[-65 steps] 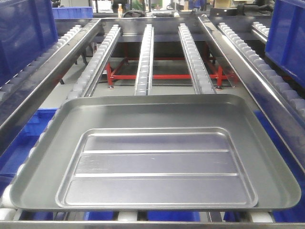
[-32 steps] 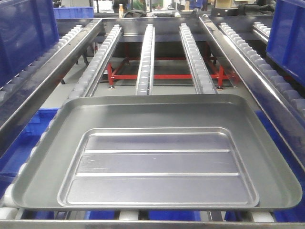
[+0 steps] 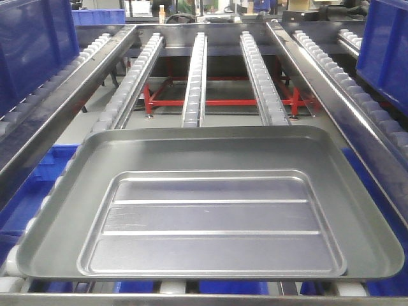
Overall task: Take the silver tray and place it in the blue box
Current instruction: 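Move both grippers down toward the silver tray's side edges, then lower both grippers onto the tray's side rims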
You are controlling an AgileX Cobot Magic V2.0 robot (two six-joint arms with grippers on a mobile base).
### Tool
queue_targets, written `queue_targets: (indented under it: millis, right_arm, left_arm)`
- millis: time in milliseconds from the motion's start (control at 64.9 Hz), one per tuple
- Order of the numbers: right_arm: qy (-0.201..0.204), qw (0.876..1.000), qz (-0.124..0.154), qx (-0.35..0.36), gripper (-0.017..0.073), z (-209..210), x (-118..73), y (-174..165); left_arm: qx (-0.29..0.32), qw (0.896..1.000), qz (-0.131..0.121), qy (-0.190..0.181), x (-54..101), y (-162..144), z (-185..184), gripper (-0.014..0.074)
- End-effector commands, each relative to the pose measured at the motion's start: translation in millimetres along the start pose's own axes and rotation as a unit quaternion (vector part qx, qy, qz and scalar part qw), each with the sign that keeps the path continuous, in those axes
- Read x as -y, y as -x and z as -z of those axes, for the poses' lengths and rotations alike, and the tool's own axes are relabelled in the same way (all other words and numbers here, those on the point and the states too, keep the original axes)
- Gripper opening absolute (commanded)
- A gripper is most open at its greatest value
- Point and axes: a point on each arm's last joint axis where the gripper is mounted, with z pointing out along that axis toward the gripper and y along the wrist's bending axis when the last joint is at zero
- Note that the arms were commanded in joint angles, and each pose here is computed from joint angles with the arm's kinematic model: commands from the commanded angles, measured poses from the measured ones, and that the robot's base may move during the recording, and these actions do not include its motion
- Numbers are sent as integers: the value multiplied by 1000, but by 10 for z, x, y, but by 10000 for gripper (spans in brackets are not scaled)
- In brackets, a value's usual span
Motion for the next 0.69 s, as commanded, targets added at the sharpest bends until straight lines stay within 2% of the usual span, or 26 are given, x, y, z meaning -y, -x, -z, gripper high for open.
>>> queue_targets:
  millis: [0, 123, 262, 323, 447, 585, 678]
  right_arm:
    - [8, 999, 7, 50, 71, 34, -73, 214]
    - [-13, 999, 3, 39, 71, -84, -106, 353]
    - [-4, 1000, 12, 20, 71, -263, -227, 456]
    - [6, 1000, 19, 10, 71, -342, -333, 486]
    - [24, 999, 27, -19, 71, -521, -580, 516]
    - [42, 998, 34, -35, 71, -683, -880, 557]
    - [36, 997, 56, -38, 71, -797, -1041, 600]
  left_arm:
    - [33, 999, 10, -17, 130, 185, 5, -96]
    - [29, 1000, 8, -6, 269, 329, -121, -96]
    - [11, 1000, -6, -1, 473, 462, -287, -96]
    - [8, 1000, -18, -10, 584, 514, -356, -96]
    - [-11, 1000, -17, -15, 754, 572, -535, -96]
    - [-33, 999, -14, -14, 835, 554, -730, -96]
    - [-39, 999, -9, -15, 853, 551, -826, -96]
